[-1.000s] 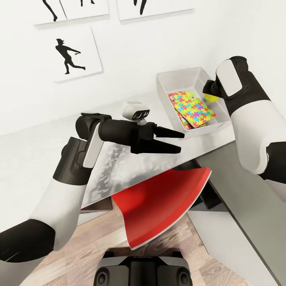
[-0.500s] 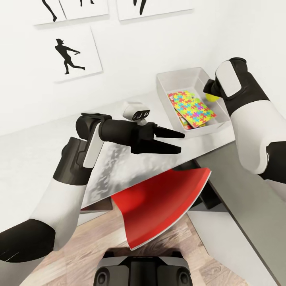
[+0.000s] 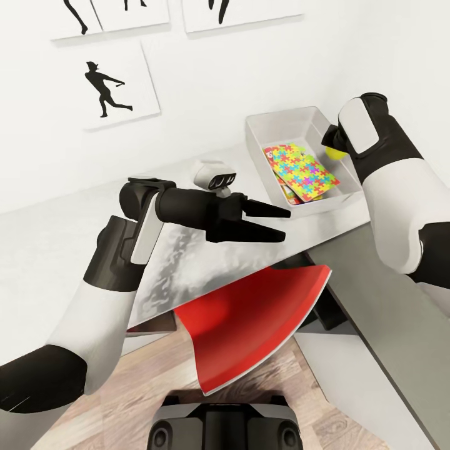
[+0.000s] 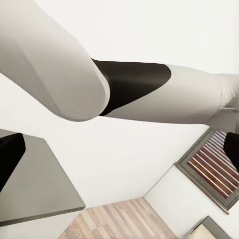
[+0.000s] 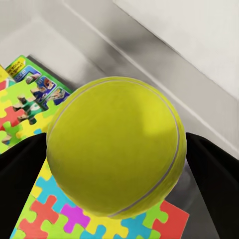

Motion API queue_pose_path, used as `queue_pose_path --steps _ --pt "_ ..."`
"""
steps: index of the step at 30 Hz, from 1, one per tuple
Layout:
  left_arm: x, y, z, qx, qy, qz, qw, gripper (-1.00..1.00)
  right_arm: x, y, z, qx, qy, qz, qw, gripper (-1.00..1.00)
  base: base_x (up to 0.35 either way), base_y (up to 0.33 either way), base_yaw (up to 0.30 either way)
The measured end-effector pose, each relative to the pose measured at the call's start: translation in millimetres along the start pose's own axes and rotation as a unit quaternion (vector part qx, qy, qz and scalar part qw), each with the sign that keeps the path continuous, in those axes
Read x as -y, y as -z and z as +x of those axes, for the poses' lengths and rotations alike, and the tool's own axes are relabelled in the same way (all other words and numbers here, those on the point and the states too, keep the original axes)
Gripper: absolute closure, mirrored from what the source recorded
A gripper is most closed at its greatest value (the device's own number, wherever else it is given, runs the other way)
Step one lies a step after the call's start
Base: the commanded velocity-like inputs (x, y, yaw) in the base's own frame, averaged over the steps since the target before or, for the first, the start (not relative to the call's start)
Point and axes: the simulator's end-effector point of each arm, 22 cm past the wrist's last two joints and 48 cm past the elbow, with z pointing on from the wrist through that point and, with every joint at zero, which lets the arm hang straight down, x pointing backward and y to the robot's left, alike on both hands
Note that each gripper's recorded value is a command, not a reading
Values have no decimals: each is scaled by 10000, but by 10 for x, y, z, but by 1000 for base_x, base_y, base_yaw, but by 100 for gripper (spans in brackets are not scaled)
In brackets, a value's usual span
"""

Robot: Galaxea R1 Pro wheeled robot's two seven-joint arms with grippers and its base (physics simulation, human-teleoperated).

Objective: Put all the toys in the child's room - the three board games (two on the bed and one on the table), the two jigsaw puzzles on the table, and the tennis ball on the table - inside the toy box on the table in the child's room.

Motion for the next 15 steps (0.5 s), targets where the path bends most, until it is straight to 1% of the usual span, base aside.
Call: queue_pose_path --steps 4,8,15 --pt "0 1 0 1 0 0 10000 -100 11 -13 19 -15 5 24 10000 100 0 0 0" --pt "-1 0 3 1 4 0 10000 -100 67 -79 122 -129 54 127 9998 100 0 0 0" --pt "-3 0 6 0 7 -2 10000 -100 175 -125 100 -73 25 253 9997 100 0 0 0"
